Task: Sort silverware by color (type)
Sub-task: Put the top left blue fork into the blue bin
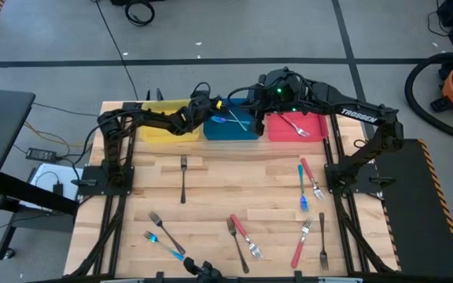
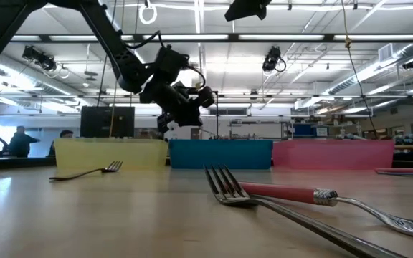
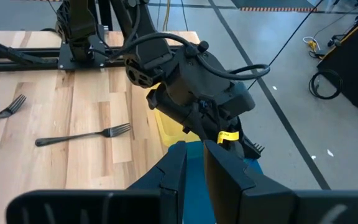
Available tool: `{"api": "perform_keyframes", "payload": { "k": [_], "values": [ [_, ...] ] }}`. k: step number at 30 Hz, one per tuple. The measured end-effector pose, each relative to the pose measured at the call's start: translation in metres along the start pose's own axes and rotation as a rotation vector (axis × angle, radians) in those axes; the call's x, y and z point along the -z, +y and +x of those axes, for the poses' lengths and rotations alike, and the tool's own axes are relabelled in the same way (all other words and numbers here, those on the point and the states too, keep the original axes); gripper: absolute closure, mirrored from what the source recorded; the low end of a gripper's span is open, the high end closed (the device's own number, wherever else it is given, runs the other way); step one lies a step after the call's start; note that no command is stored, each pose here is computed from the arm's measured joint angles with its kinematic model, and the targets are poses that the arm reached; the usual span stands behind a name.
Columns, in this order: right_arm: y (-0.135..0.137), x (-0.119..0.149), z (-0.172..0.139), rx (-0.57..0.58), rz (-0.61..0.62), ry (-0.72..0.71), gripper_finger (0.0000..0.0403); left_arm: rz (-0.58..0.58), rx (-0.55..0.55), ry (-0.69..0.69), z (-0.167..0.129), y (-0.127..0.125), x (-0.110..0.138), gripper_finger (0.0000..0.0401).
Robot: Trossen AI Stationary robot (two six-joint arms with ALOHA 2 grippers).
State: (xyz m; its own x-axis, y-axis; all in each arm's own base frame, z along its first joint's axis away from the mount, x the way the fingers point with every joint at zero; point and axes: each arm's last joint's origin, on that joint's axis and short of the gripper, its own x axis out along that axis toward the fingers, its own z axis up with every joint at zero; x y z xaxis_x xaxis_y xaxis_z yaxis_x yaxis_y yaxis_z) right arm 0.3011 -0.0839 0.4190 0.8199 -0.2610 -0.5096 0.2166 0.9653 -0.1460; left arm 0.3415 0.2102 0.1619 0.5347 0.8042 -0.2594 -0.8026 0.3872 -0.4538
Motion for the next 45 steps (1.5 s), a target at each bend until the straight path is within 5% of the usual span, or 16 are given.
{"api": "perform_keyframes", "payload": {
  "k": [27,33,40,45],
  "values": [
    [0.000,0.000,0.000,0.000,-0.003,0.000,0.0339,-0.002,0.147,0.068,0.004,0.003,-0.006,0.0383],
    [0.000,0.000,0.000,0.001,-0.002,0.000,0.0339,-0.008,0.238,0.072,0.004,-0.001,-0.009,0.0331],
    [0.000,0.000,0.000,0.001,-0.002,0.001,0.0339,0.019,0.243,0.062,0.004,-0.001,-0.010,0.0255],
    [0.000,0.000,0.000,0.000,-0.002,0.002,0.0339,0.031,0.215,0.095,0.005,0.003,-0.007,0.0240]
  ]
}}
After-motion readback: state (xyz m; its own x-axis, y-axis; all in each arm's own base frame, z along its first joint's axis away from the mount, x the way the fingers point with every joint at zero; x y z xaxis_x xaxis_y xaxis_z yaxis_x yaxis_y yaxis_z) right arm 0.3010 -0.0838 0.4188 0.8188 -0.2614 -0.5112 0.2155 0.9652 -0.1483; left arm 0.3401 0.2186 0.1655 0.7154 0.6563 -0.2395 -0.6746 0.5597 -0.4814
